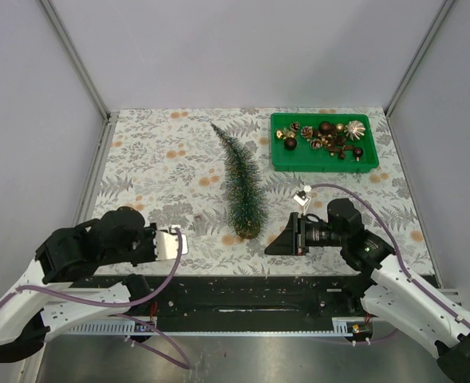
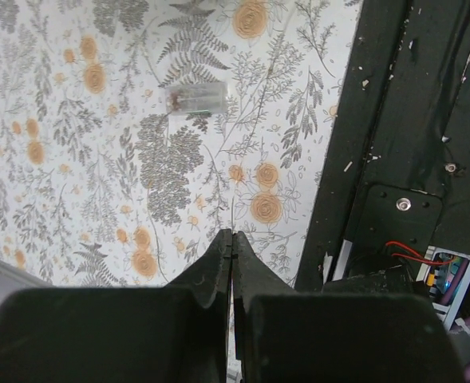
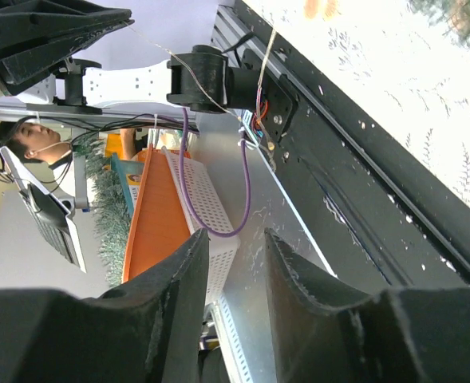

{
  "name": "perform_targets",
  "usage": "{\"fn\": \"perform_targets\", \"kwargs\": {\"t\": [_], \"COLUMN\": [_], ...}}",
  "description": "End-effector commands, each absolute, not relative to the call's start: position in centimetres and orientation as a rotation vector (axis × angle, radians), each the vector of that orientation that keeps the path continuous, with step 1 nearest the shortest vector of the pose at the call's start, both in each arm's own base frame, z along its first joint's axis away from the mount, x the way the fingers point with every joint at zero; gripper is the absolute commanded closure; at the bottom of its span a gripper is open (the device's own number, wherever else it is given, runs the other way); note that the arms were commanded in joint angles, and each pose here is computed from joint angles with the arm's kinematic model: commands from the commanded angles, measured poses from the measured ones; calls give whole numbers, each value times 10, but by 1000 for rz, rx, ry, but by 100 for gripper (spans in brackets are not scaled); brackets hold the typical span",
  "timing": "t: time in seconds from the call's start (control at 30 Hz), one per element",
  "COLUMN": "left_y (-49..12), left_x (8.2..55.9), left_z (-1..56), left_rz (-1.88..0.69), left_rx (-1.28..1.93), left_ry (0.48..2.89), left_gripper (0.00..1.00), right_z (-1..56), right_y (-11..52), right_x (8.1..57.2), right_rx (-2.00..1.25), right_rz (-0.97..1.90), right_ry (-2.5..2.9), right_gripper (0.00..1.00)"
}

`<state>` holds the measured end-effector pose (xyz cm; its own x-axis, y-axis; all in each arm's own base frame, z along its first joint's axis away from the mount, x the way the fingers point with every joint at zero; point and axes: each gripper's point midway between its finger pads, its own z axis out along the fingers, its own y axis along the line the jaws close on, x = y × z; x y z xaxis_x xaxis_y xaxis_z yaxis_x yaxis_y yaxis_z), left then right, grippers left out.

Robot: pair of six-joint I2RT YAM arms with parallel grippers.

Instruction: Decorate the small christmas tree

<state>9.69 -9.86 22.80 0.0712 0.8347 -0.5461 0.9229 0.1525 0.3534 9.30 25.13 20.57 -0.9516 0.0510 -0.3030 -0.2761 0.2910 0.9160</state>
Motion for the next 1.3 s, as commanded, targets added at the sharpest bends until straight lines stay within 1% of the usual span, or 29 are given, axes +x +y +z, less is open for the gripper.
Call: {"fn": "perform_targets", "kwargs": {"t": [0.0, 0.2, 0.4, 0.53, 0.6, 0.77, 0.93, 1.1, 1.27], "left_y": [-62, -56, -40, -30, -27, -26, -31, -31, -22], "left_x": [82, 97, 110, 113, 116, 148, 169, 192, 216], "left_z": [235, 276, 294, 287, 278, 274, 272, 277, 272], "left_rz": [-84, -13, 117, 185, 219, 410, 495, 503, 393], "left_rx": [1725, 1558, 1520, 1518, 1503, 1363, 1228, 1043, 843], "left_ry": [1891, 1857, 1789, 1796, 1829, 1835, 1840, 1961, 2171], "left_gripper": [100, 100, 100, 100, 100, 100, 100, 100, 100], "right_z": [243, 254, 272, 284, 288, 293, 308, 326, 325], "right_y": [255, 259, 257, 253, 253, 249, 235, 231, 237], "right_x": [101, 109, 113, 116, 117, 117, 128, 149, 166], "right_rx": [-351, -394, -443, -459, -473, -503, -489, -450, -412], "right_rz": [1675, 1643, 1582, 1531, 1513, 1463, 1309, 1194, 1165], "right_ry": [2152, 2133, 2102, 2081, 2081, 2082, 2060, 2015, 2011], "right_gripper": [57, 56, 55, 48, 42, 40, 39, 39, 40]}}
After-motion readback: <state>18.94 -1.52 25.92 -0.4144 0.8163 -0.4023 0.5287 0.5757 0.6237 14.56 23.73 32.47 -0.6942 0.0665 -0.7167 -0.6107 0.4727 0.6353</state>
